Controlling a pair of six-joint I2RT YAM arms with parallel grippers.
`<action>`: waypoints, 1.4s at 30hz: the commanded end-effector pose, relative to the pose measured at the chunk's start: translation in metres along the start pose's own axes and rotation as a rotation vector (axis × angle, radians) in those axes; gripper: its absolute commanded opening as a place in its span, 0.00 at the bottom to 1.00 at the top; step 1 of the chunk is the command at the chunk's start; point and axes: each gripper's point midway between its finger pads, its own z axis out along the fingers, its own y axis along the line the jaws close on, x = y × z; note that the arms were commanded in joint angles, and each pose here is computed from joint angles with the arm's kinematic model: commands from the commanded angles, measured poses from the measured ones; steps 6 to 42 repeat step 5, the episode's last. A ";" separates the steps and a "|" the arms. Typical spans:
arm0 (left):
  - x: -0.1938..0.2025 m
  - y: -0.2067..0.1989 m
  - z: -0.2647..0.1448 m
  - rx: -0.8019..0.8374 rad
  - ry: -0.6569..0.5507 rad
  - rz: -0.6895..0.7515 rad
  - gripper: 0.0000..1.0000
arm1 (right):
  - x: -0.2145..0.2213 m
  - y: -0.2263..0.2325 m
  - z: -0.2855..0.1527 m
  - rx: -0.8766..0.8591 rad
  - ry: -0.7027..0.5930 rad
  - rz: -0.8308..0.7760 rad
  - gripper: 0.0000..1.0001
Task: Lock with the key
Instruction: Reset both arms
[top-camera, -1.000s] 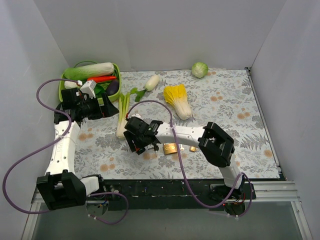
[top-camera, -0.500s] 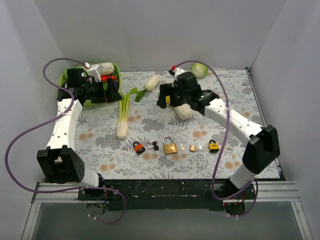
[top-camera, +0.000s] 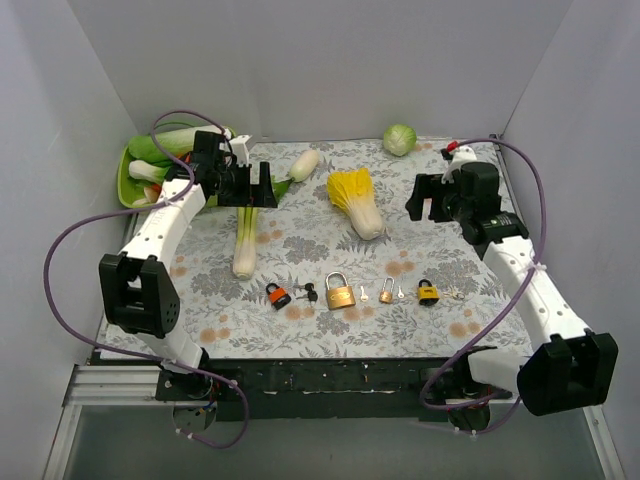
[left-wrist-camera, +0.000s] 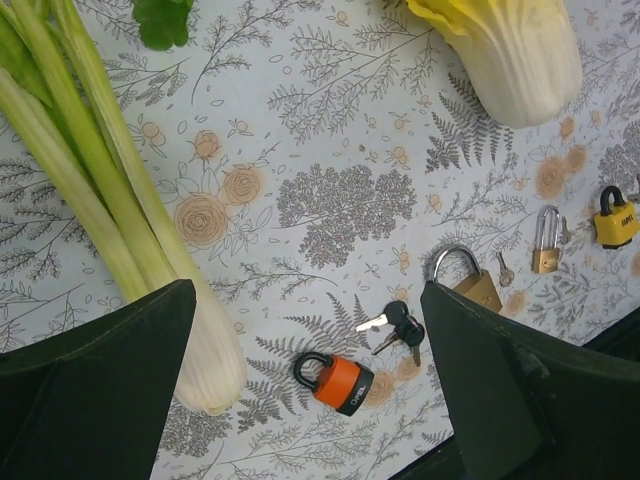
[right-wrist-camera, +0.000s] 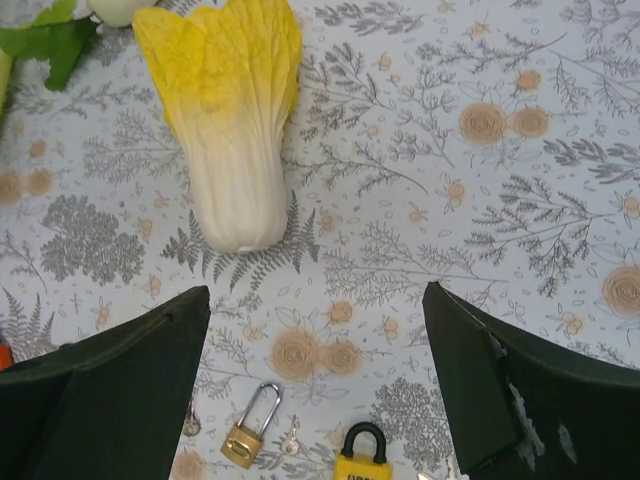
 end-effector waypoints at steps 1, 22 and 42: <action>-0.019 -0.001 -0.011 -0.021 -0.077 0.008 0.98 | 0.000 0.005 -0.014 -0.032 -0.039 -0.038 0.94; -0.022 0.003 -0.011 -0.043 -0.089 -0.018 0.98 | -0.009 0.005 -0.019 -0.032 -0.064 -0.052 0.94; -0.022 0.003 -0.011 -0.043 -0.089 -0.018 0.98 | -0.009 0.005 -0.019 -0.032 -0.064 -0.052 0.94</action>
